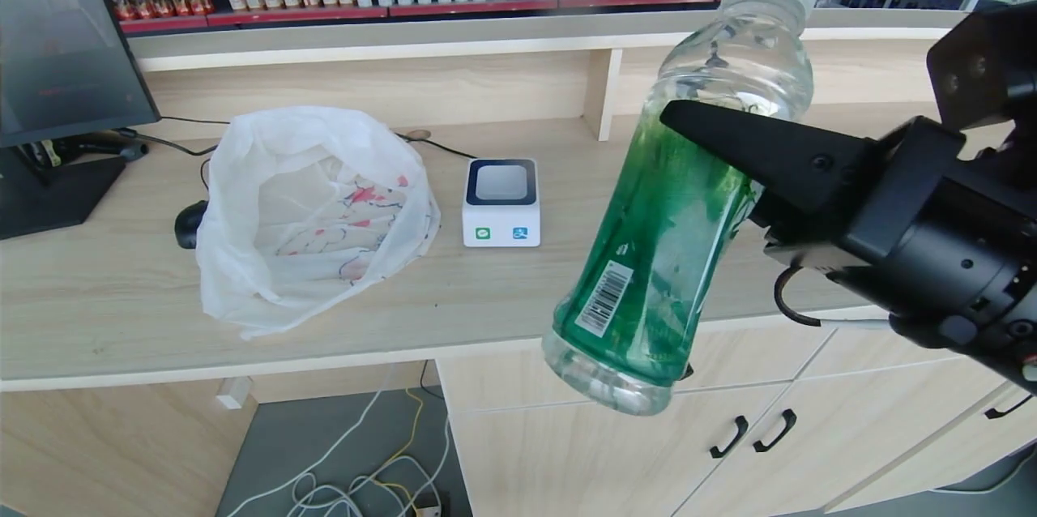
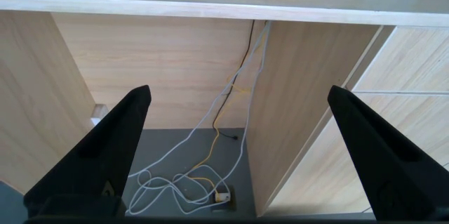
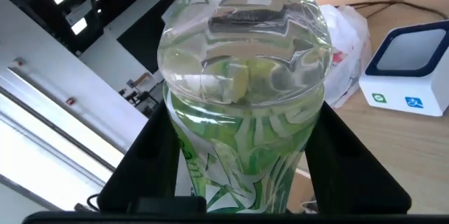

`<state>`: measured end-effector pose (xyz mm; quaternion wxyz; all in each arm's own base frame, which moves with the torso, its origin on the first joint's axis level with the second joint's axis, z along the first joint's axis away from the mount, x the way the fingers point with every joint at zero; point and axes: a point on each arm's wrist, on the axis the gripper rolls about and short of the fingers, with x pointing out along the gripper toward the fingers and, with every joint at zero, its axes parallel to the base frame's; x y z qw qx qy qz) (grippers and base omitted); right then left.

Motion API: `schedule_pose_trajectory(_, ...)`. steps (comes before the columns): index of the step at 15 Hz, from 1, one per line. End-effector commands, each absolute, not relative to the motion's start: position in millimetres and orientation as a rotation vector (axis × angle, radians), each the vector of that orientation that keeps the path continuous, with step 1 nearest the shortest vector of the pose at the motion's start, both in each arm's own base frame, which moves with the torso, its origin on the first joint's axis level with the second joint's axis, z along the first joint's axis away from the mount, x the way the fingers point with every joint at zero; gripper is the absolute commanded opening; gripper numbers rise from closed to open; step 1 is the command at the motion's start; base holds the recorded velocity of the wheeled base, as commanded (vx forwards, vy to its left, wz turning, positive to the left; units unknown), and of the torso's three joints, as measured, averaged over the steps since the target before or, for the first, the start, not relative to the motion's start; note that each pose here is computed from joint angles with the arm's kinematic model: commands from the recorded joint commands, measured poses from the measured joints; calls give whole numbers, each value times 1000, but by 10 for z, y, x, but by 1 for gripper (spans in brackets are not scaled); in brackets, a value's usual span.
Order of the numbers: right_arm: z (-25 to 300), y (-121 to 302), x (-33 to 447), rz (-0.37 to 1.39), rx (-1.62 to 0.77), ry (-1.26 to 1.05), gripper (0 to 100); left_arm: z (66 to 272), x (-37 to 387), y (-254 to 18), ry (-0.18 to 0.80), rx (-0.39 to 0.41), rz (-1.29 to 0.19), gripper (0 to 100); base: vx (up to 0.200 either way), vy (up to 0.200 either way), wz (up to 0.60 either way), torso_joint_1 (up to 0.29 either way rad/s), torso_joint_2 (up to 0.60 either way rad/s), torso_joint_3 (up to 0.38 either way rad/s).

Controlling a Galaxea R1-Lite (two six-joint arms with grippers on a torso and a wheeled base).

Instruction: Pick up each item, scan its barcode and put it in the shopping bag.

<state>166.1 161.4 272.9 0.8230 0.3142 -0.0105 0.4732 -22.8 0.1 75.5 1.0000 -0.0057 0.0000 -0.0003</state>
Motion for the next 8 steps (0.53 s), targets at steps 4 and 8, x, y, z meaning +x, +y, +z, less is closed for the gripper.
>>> schedule_pose_trajectory(4,2780,1631,1670,1040,725,-2,0,755,-228,1,0,-12,0,100,0,0,0,0,0,0)
schedule_pose_trajectory(8,2839,1610,1650,1061,769,3,0,755,-227,1,2,-12,0,100,0,0,0,0,0,0)
